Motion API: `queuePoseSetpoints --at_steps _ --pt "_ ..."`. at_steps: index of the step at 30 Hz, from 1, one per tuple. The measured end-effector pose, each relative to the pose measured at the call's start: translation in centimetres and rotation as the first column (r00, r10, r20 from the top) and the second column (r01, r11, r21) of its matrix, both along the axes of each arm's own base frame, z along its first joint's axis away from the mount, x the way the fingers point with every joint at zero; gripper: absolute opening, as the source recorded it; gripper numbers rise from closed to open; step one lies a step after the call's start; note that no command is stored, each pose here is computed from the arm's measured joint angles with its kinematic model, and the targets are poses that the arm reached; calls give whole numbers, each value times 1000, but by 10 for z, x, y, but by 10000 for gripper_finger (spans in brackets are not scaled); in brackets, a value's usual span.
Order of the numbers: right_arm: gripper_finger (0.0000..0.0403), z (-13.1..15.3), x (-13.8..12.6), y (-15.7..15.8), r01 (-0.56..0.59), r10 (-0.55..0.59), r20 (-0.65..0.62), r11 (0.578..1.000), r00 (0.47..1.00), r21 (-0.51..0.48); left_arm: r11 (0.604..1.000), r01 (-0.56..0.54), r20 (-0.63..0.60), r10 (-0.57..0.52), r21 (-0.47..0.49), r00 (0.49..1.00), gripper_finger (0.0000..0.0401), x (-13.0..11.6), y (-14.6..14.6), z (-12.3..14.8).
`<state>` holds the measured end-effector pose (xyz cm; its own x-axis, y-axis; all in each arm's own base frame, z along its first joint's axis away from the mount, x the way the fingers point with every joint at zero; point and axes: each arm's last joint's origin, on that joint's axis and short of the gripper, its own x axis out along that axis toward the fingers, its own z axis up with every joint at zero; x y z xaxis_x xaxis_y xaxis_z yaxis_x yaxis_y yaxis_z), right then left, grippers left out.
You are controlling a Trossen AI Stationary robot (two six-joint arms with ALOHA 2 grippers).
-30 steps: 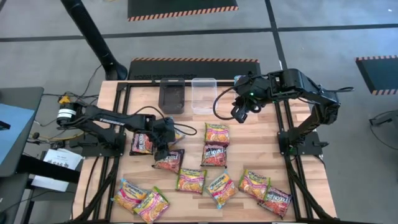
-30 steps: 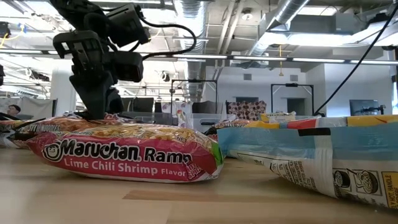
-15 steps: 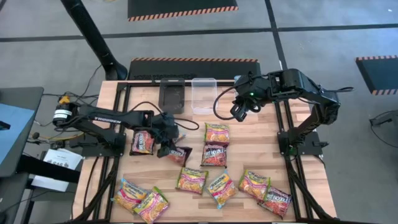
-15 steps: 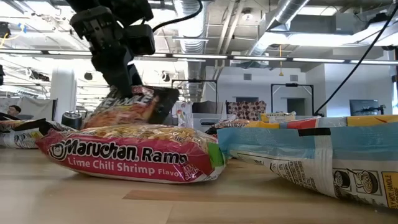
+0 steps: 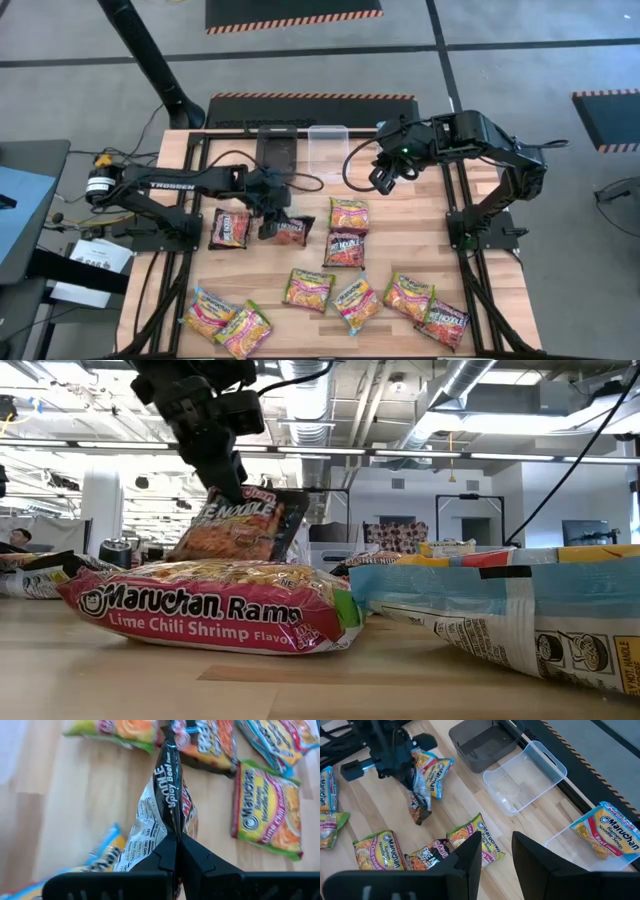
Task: Sort Maruchan noodles
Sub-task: Put the black noodle pack into the black bin
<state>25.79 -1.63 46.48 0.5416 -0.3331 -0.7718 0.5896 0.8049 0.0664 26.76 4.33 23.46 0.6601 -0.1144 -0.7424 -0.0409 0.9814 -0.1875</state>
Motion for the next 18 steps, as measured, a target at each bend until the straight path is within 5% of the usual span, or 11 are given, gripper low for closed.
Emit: queuePoseSetpoints --at_steps 18 --pt "132 1 0 -2 38 -37 11 998 999 -50 957 -181 124 156 226 980 0 -11 83 64"
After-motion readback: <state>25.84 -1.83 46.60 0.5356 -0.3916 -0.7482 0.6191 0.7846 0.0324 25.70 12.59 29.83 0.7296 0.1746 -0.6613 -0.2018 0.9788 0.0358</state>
